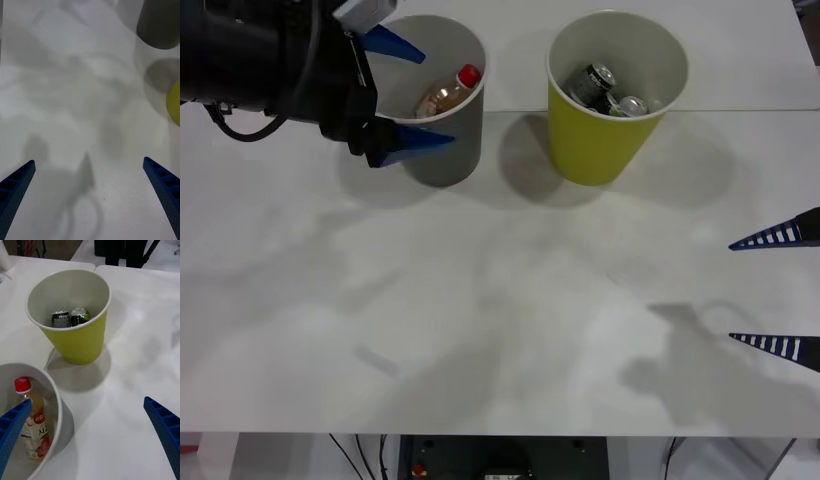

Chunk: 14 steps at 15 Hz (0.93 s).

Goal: Put the can into the green bin and the plastic bottle into the gray bin

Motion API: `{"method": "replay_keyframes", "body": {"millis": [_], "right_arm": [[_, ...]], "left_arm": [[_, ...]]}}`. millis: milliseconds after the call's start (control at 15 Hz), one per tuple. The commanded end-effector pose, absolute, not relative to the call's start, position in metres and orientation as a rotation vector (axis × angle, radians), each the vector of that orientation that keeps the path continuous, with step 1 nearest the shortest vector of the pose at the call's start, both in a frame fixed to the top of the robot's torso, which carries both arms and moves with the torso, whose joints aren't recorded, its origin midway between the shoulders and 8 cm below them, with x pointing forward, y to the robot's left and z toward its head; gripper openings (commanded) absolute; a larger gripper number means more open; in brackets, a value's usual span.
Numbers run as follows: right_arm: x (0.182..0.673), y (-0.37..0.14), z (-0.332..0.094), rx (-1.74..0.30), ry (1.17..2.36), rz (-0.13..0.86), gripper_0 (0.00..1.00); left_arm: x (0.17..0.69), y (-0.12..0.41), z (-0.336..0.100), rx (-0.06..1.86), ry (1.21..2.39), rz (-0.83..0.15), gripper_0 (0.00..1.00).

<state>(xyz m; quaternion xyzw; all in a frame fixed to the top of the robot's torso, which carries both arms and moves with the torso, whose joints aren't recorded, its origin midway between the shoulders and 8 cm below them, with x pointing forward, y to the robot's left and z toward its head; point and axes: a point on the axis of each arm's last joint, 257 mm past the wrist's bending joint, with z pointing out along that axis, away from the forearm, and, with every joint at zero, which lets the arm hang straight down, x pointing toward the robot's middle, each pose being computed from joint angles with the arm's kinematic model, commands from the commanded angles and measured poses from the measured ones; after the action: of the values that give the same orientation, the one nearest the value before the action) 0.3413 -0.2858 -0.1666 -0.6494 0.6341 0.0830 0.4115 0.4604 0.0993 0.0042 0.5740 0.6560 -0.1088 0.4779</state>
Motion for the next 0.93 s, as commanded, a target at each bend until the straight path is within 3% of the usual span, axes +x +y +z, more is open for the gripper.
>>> {"method": "replay_keyframes", "body": {"millis": [67, 467, 933], "right_arm": [[0.341, -0.286, -0.167, -1.634, 1.596, 0.209, 1.00], [0.341, -0.286, -0.167, -1.634, 1.596, 0.209, 1.00], [0.341, -0.286, -0.167, -1.634, 1.596, 0.209, 1.00]], "left_arm": [[0.438, 0.125, -0.019, 1.433, 1.568, -0.297, 1.00], [0.399, 0.166, -0.065, 1.546, 1.457, -0.287, 1.00], [0.364, 0.222, -0.105, 1.692, 1.390, -0.197, 1.00]]}}
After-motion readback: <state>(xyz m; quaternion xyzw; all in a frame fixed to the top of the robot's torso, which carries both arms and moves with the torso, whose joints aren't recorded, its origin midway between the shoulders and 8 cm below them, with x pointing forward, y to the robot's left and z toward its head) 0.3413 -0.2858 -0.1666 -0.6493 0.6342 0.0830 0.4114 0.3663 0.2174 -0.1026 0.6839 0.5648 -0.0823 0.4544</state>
